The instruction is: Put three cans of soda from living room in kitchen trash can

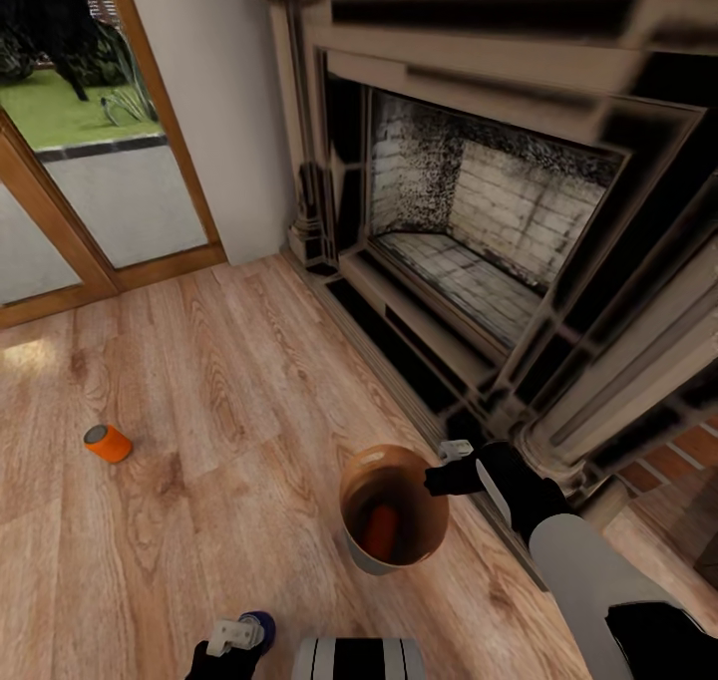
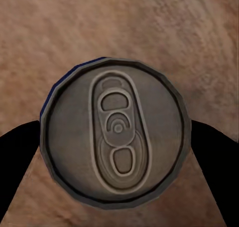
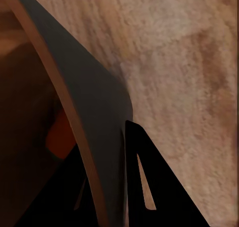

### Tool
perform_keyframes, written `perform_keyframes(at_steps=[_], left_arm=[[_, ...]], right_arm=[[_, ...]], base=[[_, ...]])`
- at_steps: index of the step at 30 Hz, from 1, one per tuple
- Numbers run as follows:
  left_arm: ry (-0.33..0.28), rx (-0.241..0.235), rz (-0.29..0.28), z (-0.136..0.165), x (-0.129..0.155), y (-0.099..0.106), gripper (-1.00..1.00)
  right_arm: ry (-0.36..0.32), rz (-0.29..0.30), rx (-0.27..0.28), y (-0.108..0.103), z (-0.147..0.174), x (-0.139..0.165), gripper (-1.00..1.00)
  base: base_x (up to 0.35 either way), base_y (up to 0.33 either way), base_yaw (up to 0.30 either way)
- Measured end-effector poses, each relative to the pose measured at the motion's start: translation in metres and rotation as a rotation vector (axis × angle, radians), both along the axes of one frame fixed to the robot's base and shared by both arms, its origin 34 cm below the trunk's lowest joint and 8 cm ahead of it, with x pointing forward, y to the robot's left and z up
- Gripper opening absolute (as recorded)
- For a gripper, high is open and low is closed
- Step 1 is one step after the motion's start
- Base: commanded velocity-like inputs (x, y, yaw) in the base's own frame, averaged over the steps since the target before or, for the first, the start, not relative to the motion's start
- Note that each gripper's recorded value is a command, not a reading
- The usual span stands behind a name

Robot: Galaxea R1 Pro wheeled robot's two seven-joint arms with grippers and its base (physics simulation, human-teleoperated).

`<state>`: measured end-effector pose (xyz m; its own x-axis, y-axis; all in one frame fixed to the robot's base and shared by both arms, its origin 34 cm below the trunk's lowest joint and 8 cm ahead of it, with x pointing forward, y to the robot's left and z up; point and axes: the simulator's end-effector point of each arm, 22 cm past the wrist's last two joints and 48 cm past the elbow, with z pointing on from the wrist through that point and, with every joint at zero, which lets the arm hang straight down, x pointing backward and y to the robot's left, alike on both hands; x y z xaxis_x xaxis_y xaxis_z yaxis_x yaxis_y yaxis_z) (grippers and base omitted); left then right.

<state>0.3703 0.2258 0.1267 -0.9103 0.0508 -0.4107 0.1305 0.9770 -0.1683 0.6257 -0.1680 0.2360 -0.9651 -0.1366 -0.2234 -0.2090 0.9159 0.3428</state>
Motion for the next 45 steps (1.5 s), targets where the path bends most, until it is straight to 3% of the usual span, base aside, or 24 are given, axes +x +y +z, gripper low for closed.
perform_keyframes(at_steps=[24,30,34,37,40,43,45], left_arm=[[-0.105,0.002,0.005,0.034,0.038,0.004,-1.00],[-0.183,-0.014,0.000,0.061,0.078,0.002,-1.00],[-0.206,-0.007,-0.013,0.083,0.104,0.021,-1.00],[-0.211,-0.061,-0.030,0.116,0.134,0.023,-1.00],[-0.270,-0.110,-0.054,0.190,0.195,0.016,-1.00],[-0.296,-0.120,0.005,0.258,0.233,0.048,-1.00],[-0.300,-0.147,0.016,0.294,0.250,0.059,-1.00]], right_arm=[[-0.095,0.002,0.008,0.005,0.057,0.022,-1.00],[-0.115,0.003,0.023,0.014,0.072,0.026,-1.00],[-0.131,0.006,0.020,0.014,0.081,0.028,-1.00],[-0.141,0.006,0.026,0.015,0.089,0.030,-1.00],[-0.144,0.008,0.022,0.014,0.095,0.030,-1.00],[-0.106,0.003,0.015,0.012,0.099,0.023,-1.00],[-0.089,0.002,0.009,0.012,0.103,0.020,-1.00]], base=[[0.000,0.000,0.000],[0.000,0.000,0.000],[0.000,0.000,0.000],[0.000,0.000,0.000],[0.000,0.000,0.000],[0.000,0.000,0.000],[0.000,0.000,0.000]])
